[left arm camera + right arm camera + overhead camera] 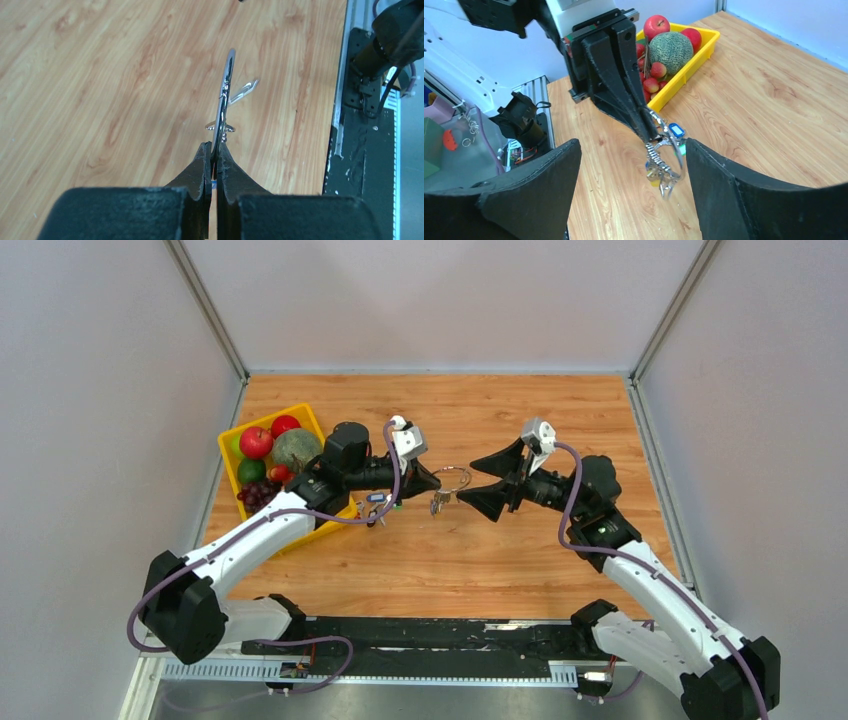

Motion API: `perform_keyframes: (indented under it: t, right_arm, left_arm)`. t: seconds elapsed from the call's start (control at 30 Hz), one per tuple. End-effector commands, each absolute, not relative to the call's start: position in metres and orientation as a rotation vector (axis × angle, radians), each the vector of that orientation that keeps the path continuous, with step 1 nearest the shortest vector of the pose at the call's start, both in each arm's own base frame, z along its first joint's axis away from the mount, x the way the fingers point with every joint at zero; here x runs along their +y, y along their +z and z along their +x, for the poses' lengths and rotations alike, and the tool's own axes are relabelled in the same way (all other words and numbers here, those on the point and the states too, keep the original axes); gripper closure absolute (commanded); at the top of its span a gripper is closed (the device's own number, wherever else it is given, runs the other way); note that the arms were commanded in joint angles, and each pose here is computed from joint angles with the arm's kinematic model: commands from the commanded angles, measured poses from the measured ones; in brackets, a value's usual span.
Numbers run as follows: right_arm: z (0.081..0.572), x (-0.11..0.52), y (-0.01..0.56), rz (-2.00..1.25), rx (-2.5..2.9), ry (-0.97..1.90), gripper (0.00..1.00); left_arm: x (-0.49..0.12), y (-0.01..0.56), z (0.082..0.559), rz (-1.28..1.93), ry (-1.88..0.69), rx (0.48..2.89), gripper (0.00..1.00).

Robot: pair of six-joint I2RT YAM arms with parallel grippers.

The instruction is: Remove the keys from the keyring

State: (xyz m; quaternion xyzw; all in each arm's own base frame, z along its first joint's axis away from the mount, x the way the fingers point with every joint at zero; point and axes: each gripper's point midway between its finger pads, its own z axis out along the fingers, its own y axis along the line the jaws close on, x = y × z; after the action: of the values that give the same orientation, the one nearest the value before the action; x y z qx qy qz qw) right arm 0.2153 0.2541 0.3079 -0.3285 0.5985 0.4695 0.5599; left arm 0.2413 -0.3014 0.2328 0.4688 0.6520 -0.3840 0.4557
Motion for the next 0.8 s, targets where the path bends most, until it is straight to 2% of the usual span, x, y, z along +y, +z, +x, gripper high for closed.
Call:
perform_keyframes:
  t: [0.0,0.13,0.27,0.63,0.7,0.77]
  right_arm:
    - [0.225,0.258,0.317,-0.824,1.401,1.051,0.22]
    - [0.228,0.271,0.323,-0.885,1.383,1.054,0.26]
    - [0.229,0.288,0.316,-0.956,1.403,1.064,0.41]
    - [0.225,0.300,0.295,-1.041,1.438,1.064,0.46]
    - [0.224,0.301,0.294,-1.048,1.440,1.069,0.59]
    - [0.222,0.303,0.296,-1.058,1.434,1.082,0.83]
  left_arm:
    - [-0.292,0.245,0.233,1.225,-0.855,1.622,1.00]
    - [-0.294,0.247,0.226,1.274,-0.850,1.629,1.00]
    - [-0.297,0.249,0.220,1.309,-0.857,1.620,1.00]
    - [-0.299,0.274,0.205,1.320,-0.899,1.486,1.00]
    - [-0.299,0.278,0.203,1.324,-0.905,1.467,1.00]
    - [-0.299,0.280,0.200,1.326,-0.913,1.449,1.00]
